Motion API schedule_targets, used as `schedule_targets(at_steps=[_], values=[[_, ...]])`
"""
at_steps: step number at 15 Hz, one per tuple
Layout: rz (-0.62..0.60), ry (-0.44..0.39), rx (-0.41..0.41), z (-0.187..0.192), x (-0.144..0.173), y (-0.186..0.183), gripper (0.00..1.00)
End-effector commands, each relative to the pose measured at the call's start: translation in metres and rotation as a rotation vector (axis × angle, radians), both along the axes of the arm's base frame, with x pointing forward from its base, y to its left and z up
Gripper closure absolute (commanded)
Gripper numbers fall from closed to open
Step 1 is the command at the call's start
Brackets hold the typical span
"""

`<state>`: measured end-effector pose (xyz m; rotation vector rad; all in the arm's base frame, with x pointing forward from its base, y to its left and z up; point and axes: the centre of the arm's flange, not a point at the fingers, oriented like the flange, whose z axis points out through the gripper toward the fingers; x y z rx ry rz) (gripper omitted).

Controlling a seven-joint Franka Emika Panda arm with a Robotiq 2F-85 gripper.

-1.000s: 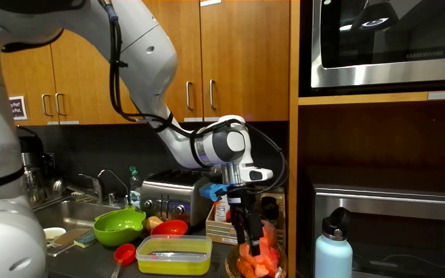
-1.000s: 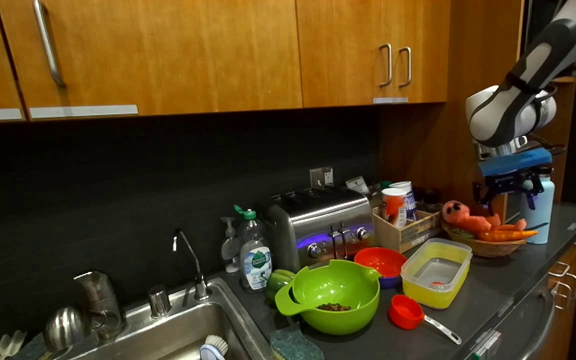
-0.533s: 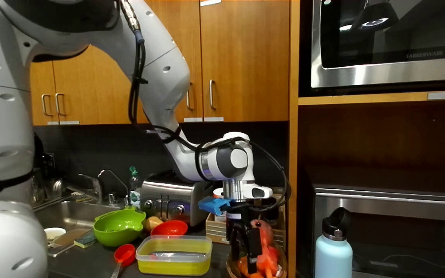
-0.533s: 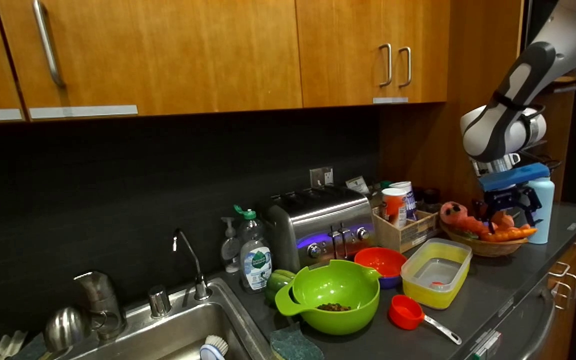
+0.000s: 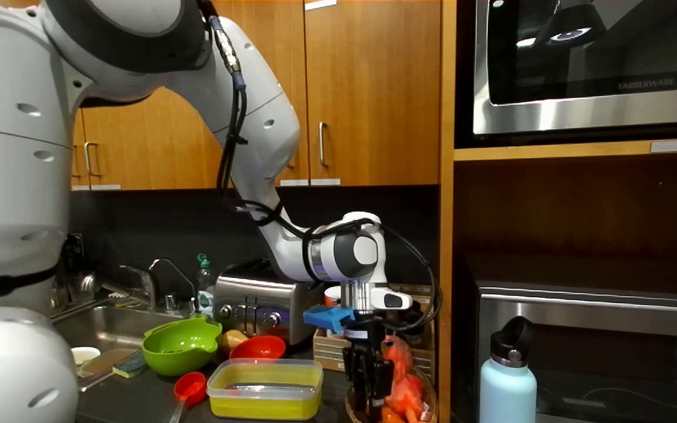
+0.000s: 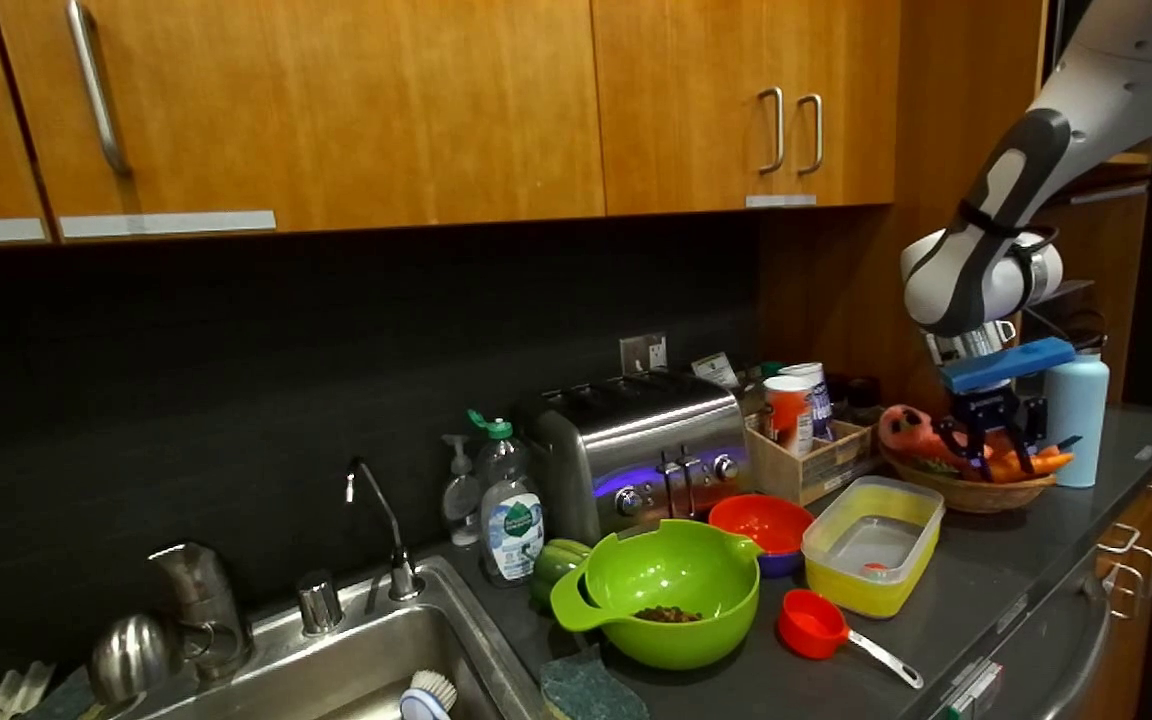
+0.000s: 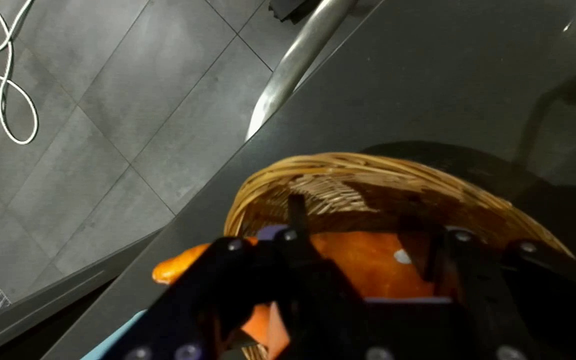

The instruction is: Put the orange doll in the yellow bowl

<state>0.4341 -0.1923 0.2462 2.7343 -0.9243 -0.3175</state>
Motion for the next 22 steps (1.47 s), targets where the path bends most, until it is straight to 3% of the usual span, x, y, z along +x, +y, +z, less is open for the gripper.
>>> schedule_targets(at_steps=[1, 4, 5, 6, 8, 12, 17, 18, 20, 22], values=[[0.019, 0.020, 0.014, 0.000, 0.009, -0.004, 0.79], [0.021, 0.024, 0.009, 0.001, 0.010, -0.002, 0.99], [0.023, 0.025, -0.006, 0.003, 0.010, -0.002, 0.60], [0.030, 0.038, -0.046, 0.004, 0.011, -0.003, 0.64], [0.047, 0.062, -0.119, 0.009, 0.016, -0.010, 0.60], [0.061, 0.085, -0.177, 0.020, 0.024, -0.022, 0.35], [0.065, 0.091, -0.172, 0.021, 0.031, -0.032, 0.02], [0.065, 0.090, -0.166, 0.019, 0.032, -0.034, 0.36], [0.065, 0.091, -0.158, 0.017, 0.033, -0.036, 0.39], [0.065, 0.096, -0.150, 0.014, 0.034, -0.036, 0.51]])
